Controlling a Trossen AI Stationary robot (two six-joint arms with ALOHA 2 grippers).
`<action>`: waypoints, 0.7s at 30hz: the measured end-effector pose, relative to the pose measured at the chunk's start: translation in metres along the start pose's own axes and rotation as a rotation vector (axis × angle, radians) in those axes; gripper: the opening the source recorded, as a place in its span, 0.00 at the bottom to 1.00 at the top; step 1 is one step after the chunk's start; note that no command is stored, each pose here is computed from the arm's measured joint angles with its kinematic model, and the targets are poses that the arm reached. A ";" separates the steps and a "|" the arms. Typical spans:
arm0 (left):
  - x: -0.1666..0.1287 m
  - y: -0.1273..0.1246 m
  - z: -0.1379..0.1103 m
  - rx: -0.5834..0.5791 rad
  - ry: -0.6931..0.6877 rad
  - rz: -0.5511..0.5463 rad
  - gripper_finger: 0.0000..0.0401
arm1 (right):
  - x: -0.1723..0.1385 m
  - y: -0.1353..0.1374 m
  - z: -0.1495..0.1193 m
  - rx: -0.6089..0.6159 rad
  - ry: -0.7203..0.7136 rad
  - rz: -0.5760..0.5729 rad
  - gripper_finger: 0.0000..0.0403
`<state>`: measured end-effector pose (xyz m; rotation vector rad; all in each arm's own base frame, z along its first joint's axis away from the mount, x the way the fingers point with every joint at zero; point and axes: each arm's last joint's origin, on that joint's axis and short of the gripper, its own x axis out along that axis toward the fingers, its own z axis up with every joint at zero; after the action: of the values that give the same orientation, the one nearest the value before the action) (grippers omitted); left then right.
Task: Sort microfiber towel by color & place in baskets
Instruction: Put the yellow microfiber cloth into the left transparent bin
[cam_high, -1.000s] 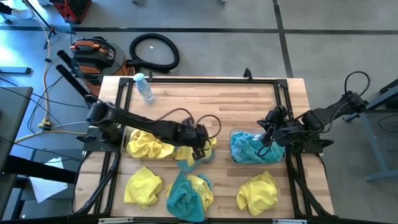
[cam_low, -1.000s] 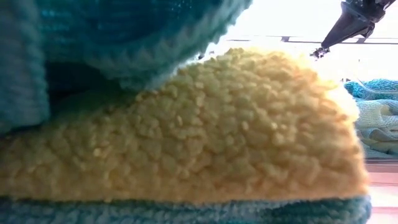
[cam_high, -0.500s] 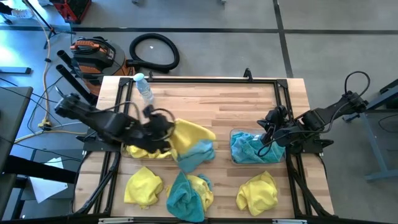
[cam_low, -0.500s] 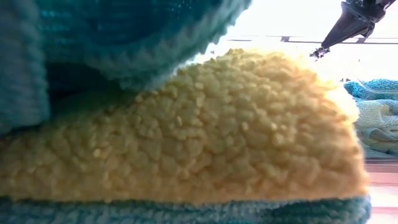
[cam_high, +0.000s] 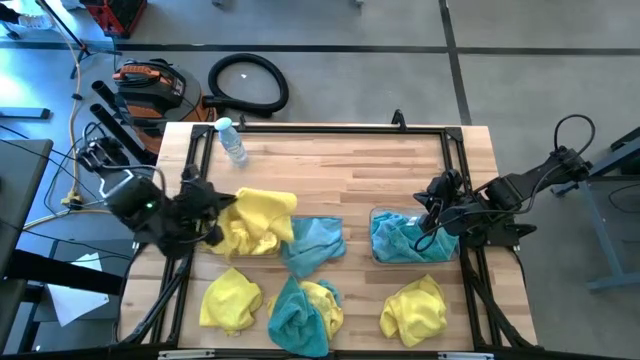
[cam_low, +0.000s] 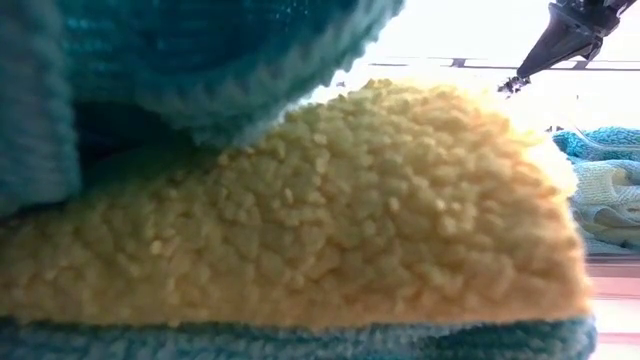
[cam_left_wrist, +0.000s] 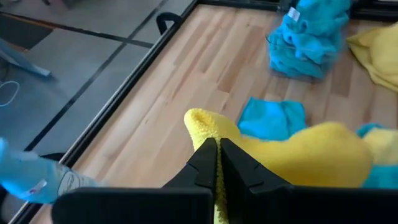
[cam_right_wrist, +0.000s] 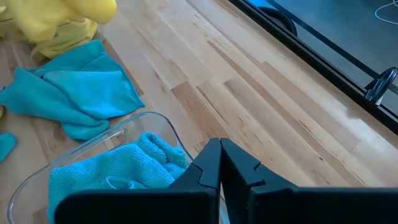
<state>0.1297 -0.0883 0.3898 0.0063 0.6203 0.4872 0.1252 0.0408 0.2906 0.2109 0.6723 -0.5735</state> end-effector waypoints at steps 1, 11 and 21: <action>-0.004 0.003 -0.003 0.003 0.006 -0.006 0.00 | 0.000 0.000 0.000 0.000 0.000 0.000 0.00; -0.030 0.036 -0.016 -0.013 0.021 -0.185 0.00 | 0.000 0.000 0.000 0.009 0.000 0.000 0.00; -0.042 0.080 -0.024 -0.183 0.158 -0.400 0.00 | 0.000 0.000 0.000 0.027 0.000 0.000 0.00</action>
<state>0.0519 -0.0387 0.4057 -0.3268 0.7095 0.1546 0.1252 0.0408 0.2906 0.2360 0.6648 -0.5832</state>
